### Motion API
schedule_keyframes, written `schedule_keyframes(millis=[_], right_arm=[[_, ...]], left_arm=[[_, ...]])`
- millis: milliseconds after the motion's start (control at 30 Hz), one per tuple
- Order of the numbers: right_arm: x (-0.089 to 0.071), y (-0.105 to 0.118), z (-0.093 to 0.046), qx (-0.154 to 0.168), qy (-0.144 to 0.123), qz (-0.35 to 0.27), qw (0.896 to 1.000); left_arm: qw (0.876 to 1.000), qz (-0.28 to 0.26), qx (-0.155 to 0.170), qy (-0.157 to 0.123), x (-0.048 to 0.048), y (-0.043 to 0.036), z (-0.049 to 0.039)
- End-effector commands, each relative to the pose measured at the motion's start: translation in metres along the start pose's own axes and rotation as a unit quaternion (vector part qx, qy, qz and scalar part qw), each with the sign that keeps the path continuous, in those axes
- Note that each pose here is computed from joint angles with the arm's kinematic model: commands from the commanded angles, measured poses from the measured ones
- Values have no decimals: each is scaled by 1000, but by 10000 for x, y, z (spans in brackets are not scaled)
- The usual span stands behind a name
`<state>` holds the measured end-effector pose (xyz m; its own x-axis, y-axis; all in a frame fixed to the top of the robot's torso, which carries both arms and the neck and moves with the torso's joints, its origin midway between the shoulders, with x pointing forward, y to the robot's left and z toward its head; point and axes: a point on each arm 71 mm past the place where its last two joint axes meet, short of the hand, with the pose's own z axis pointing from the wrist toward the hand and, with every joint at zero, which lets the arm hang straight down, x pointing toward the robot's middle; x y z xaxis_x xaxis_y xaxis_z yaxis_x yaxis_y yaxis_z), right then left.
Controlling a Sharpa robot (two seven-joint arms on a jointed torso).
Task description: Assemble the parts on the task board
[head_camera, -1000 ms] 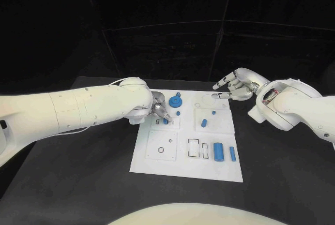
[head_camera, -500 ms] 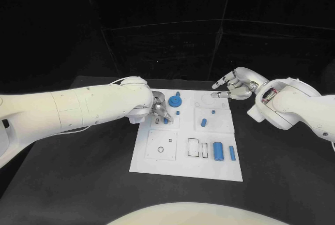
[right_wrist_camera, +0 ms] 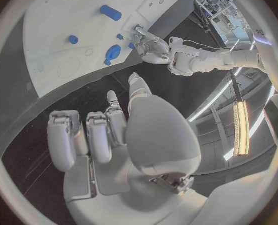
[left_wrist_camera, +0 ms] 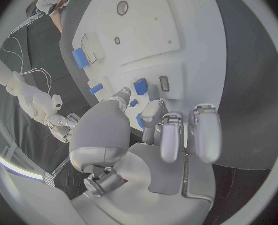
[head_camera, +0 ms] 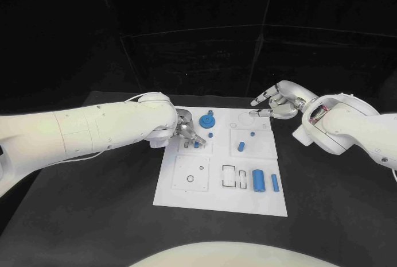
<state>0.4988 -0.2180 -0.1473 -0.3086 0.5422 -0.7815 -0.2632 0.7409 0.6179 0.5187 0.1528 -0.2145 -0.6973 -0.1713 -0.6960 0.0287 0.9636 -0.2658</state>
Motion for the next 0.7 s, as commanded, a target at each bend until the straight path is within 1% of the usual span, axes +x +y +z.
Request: schedule_keyframes(millis=[33, 133, 167, 300, 367, 433, 533, 600, 633, 700], right_arm=[[-28, 10, 2, -6, -10, -1, 1000], [-34, 3, 2, -6, -12, -1, 1000], [-35, 2, 3, -6, -12, -1, 1000], [-44, -11, 4, -5, -13, -2, 1000], [-49, -19, 5, -4, -14, -2, 1000], [-52, -25, 6, -3, -14, -2, 1000], [-57, -34, 7, -2, -14, -2, 1000], [-58, -37, 9, -1, -14, -3, 1000], [-56, -36, 12, -1, -14, -3, 1000], [-53, -31, 15, -1, -14, -3, 1000]], left_arm=[[1000, -10, 9, -16, -66, -36, -33], [999, -19, 17, -26, -146, -74, -76], [999, -20, 19, -28, -159, -79, -84], [998, -31, 31, -39, -304, -121, -170], [998, -30, 33, -39, -397, -117, -221], [999, -26, 32, -36, -477, -98, -253], [999, -16, 20, -32, -643, -34, -273], [999, -12, 10, -33, -734, 12, -255], [999, -11, 2, -34, -798, 47, -228], [999, -12, -9, -35, -863, 92, -185]])
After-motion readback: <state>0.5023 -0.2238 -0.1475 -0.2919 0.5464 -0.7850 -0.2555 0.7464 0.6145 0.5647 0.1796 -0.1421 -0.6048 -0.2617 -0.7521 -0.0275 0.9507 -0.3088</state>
